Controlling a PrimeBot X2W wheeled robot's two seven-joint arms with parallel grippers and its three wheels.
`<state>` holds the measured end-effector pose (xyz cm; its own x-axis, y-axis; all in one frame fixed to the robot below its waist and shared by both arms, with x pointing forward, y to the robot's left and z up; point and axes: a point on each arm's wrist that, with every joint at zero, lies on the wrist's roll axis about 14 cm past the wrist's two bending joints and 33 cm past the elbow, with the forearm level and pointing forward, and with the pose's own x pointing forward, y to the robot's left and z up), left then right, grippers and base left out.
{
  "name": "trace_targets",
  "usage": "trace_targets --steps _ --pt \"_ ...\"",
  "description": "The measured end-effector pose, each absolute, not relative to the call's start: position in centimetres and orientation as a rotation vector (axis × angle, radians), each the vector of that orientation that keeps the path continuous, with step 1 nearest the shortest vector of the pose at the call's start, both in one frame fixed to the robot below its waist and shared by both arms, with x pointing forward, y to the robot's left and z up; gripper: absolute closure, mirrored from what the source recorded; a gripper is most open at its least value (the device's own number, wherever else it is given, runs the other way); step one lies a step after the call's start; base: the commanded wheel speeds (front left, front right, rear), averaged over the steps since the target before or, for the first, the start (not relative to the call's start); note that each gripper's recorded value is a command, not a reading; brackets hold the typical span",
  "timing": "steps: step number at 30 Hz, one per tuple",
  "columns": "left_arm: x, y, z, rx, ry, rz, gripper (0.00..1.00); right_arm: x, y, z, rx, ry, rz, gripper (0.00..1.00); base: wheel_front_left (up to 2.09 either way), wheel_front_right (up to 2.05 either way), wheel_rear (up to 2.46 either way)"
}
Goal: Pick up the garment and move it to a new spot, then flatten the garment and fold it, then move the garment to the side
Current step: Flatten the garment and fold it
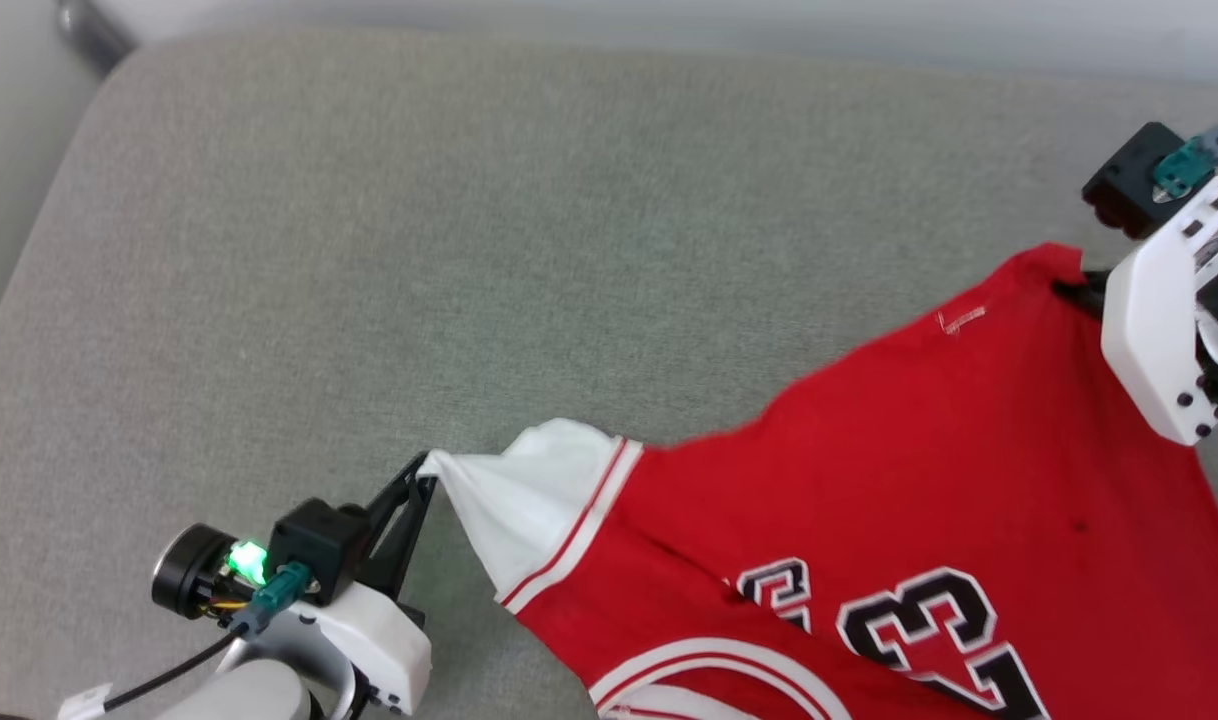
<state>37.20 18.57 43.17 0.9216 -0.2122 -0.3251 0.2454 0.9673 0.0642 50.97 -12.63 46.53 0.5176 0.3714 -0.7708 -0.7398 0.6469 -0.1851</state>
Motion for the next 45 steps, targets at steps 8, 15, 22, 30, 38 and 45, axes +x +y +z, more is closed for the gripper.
trace_targets --steps 8,15,22,30,38,45 --pt "41.5 17.8 50.8 0.179 0.084 -0.28 1.0 51.2 -14.6 55.1 -0.47 0.466 0.614 1.0 0.0 0.0 0.0" --pt "47.0 15.5 58.7 0.28 -0.132 -0.358 1.0 53.0 -17.3 62.6 -0.444 0.218 0.483 1.0 0.0 0.0 0.0" --pt "53.6 13.4 67.2 0.447 -0.325 -0.412 1.0 57.3 -17.7 67.7 -0.454 0.04 0.4 1.0 0.0 0.0 0.0" --pt "61.1 12.5 73.5 0.523 -0.468 -0.392 1.0 63.2 -18.5 71.4 -0.492 -0.078 0.303 1.0 0.0 0.0 0.0" --pt "66.7 12.0 75.5 0.59 -0.533 -0.368 1.0 68.6 -19.2 72.6 -0.516 -0.153 0.22 1.0 0.0 0.0 0.0" --pt "69.2 12.7 78.9 0.581 -0.604 -0.318 1.0 71.3 -19.3 74.4 -0.523 -0.214 0.172 1.0 0.0 0.0 0.0"
